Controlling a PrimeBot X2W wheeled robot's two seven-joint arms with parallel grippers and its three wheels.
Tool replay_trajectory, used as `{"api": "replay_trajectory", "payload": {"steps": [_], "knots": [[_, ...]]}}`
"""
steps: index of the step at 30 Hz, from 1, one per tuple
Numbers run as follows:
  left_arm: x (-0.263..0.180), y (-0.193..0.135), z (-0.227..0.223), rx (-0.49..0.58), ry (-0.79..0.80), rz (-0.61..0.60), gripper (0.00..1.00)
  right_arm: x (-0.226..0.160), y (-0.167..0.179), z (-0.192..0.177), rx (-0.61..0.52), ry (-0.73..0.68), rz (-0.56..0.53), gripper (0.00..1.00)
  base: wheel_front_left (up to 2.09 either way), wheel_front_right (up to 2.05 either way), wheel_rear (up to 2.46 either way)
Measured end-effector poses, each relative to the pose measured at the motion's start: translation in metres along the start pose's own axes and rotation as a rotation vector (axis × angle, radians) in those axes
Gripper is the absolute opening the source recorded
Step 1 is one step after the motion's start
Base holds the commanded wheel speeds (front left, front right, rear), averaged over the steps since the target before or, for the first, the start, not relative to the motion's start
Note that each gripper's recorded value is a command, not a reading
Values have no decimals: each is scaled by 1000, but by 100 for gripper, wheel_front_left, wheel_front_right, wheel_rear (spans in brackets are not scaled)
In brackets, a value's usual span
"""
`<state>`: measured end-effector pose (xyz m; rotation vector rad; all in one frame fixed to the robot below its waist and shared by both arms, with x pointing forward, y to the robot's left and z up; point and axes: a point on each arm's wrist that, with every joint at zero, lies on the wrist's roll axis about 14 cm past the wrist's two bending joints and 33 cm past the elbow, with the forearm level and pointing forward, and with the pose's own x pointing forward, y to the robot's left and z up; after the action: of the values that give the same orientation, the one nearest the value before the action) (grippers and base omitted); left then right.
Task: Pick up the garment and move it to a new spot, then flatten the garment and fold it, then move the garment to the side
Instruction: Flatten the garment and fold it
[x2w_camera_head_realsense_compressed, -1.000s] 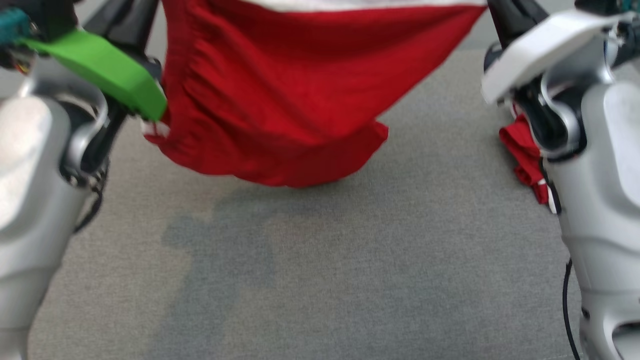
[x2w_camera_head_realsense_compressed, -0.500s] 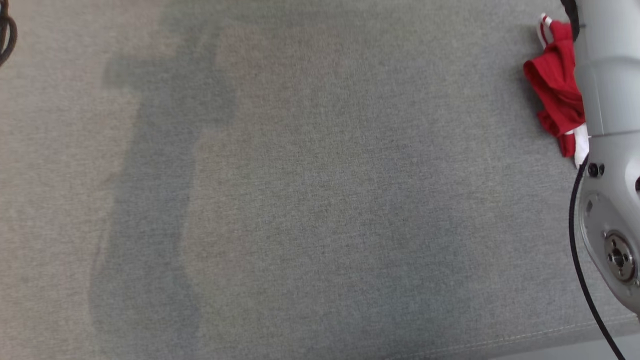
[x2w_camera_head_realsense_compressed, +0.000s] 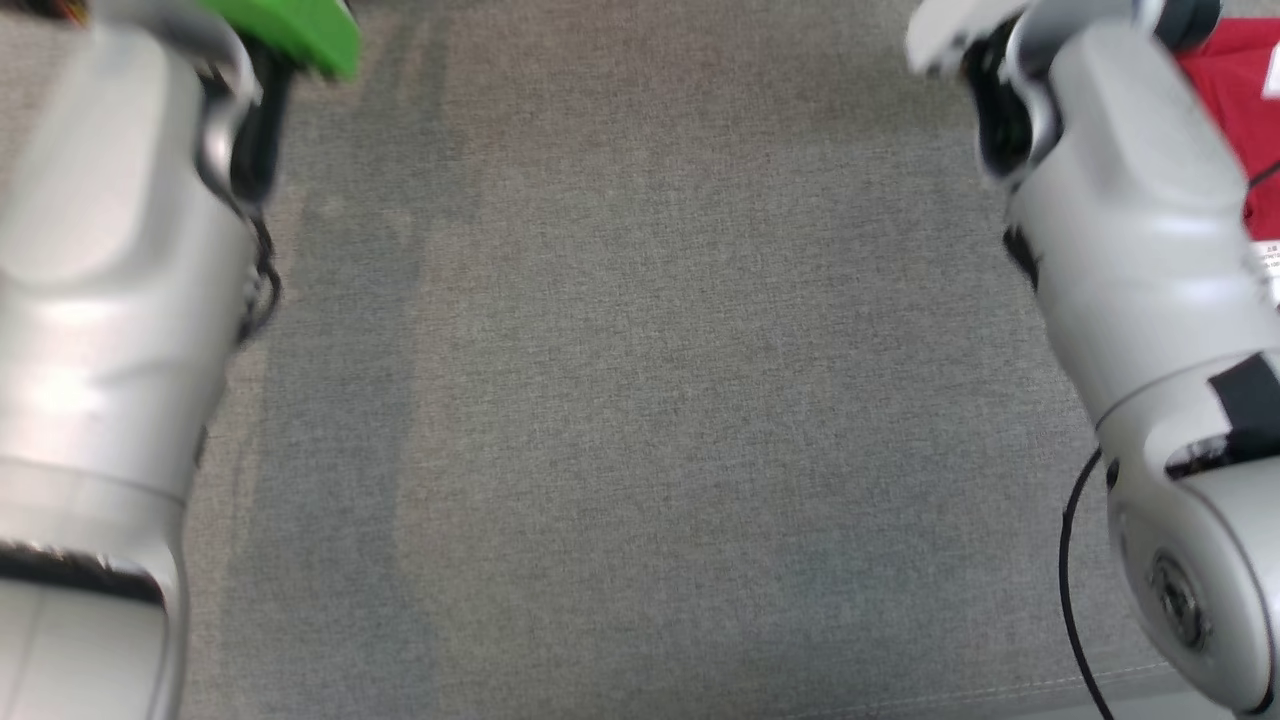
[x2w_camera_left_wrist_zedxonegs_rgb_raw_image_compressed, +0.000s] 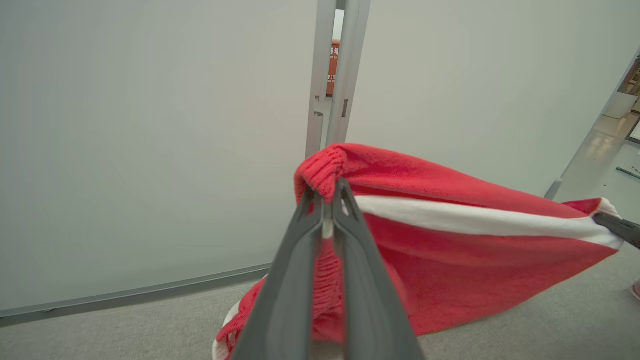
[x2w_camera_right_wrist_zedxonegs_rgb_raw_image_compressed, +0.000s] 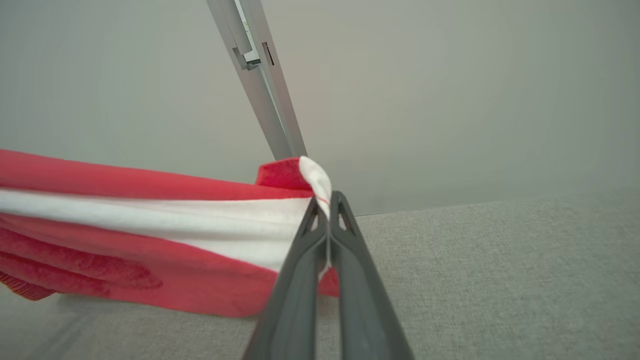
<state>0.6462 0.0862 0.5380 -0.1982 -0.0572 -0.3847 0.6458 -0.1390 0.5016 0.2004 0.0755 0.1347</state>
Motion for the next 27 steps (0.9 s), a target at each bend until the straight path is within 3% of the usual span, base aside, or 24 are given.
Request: {"api": "replay_trajectory", "payload": {"steps": [5, 12, 20, 27], "knots": [[-48, -3, -45, -7, 114, 7, 0, -33, 10, -59, -37, 195, 33, 0, 0, 0, 0], [-113, -15, -74, 32, 216, -12, 0, -83, 9, -102, 7, 433, 26, 0, 0, 0, 0], [-168, -31, -79, 142, 276, -69, 0, -130, 26, -105, 123, 582, 91, 0, 0, 0, 0], [-199, -41, -71, 173, 272, -80, 0, -165, 8, -94, 65, 628, 115, 0, 0, 0, 0]]}}
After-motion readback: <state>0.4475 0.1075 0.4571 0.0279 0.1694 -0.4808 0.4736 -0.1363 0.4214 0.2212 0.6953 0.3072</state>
